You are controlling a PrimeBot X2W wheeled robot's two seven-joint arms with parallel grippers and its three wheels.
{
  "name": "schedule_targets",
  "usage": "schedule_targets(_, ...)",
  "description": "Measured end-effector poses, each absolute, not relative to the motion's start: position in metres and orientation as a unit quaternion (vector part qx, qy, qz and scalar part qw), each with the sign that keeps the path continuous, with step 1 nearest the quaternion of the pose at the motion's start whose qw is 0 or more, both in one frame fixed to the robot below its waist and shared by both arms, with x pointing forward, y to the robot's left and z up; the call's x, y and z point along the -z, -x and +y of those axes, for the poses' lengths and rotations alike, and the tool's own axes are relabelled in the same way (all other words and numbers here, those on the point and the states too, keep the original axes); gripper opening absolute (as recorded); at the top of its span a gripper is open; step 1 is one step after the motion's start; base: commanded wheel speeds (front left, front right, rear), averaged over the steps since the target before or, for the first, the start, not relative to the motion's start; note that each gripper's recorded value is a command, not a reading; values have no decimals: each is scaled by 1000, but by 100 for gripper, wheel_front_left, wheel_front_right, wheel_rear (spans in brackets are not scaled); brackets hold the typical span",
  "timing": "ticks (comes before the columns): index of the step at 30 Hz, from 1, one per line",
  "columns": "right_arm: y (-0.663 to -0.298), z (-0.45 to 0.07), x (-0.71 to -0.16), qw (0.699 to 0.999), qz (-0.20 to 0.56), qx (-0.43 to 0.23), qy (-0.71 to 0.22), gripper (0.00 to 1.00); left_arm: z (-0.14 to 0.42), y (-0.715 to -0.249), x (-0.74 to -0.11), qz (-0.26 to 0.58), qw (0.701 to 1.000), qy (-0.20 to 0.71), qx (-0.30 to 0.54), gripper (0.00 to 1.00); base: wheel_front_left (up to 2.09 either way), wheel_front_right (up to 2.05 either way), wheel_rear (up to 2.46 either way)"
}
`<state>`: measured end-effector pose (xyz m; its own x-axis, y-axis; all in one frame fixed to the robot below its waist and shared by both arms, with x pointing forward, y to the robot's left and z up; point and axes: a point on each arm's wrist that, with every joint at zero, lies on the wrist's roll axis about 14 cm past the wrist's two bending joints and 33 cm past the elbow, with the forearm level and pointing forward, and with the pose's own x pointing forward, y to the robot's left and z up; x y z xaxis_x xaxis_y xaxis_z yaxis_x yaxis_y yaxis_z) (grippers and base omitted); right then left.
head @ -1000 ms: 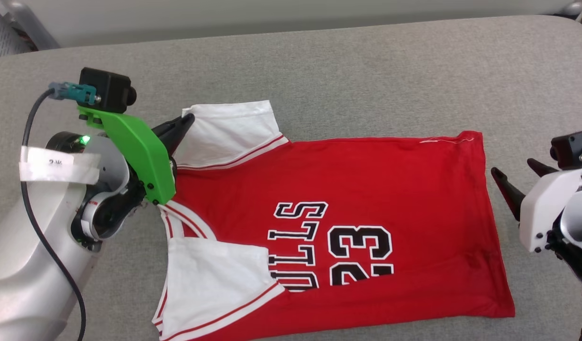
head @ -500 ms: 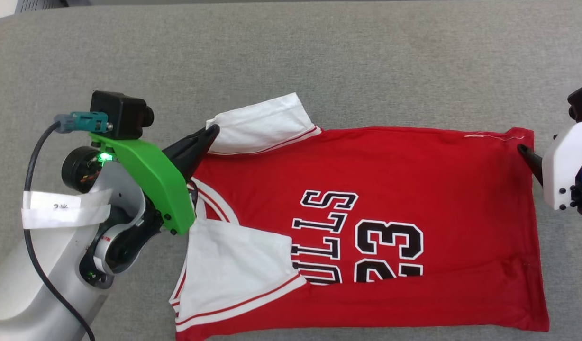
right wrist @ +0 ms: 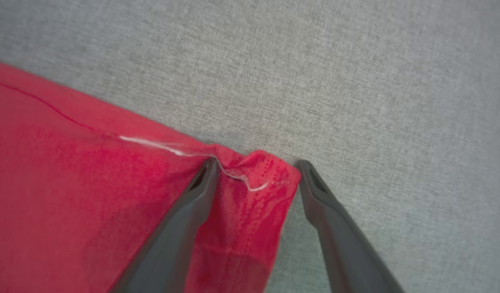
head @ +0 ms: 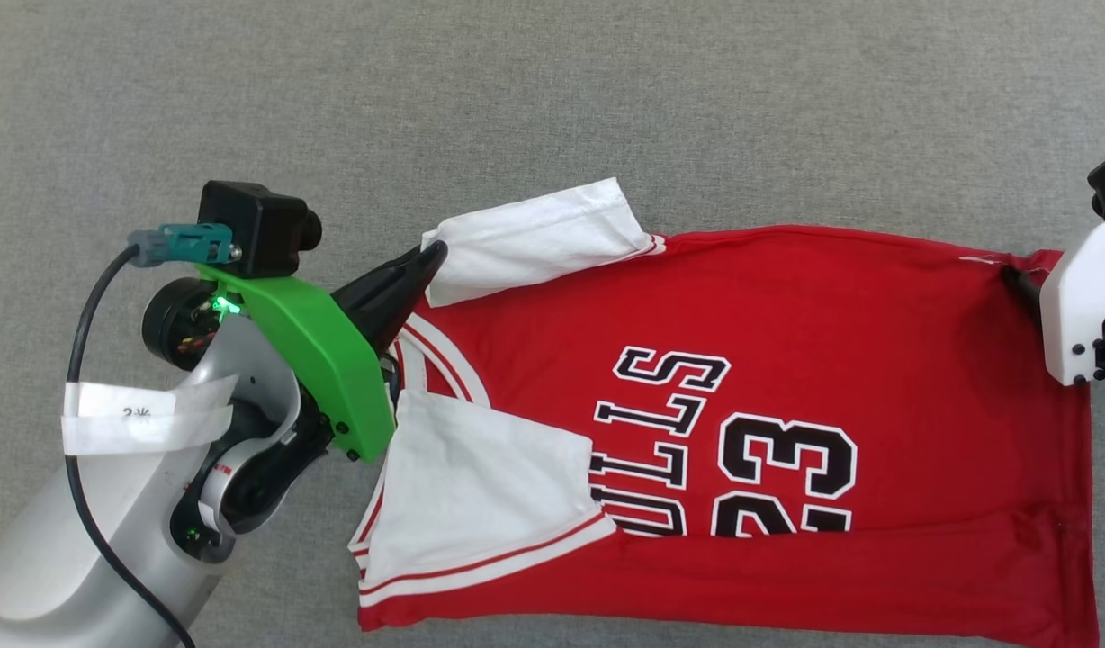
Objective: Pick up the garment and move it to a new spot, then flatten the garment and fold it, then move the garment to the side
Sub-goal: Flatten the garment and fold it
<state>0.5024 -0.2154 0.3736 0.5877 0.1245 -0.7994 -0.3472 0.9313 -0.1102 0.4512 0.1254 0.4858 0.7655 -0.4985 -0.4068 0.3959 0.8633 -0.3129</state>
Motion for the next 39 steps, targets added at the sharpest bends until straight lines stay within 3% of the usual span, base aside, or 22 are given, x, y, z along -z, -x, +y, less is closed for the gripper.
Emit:
schedule_targets(1, -502, -215, -371, 880, 437, -135, 128, 73, 126, -451, -485, 246, 934, 105, 238, 0, 0, 0, 0)
schedule_targets(3, -499, -215, -368, 876, 444, -137, 127, 0, 128, -452, -484, 245, 935, 101, 234, 0, 0, 0, 0)
schedule_targets(9, -501, -209, -374, 890, 419, -141, 112, 0, 138, -455, -487, 230, 944, 100, 214, 0, 0, 0, 0)
schedule_targets(21, -504, -206, -436, 946, 285, -137, 66, 0, 160, -442, -504, 193, 960, 114, 168, 0, 0, 0, 0)
schedule_targets(39, -425, -216, -456, 975, 183, -124, 0, 0, 170, -367, -493, 214, 955, 154, 134, 0, 0, 0, 0)
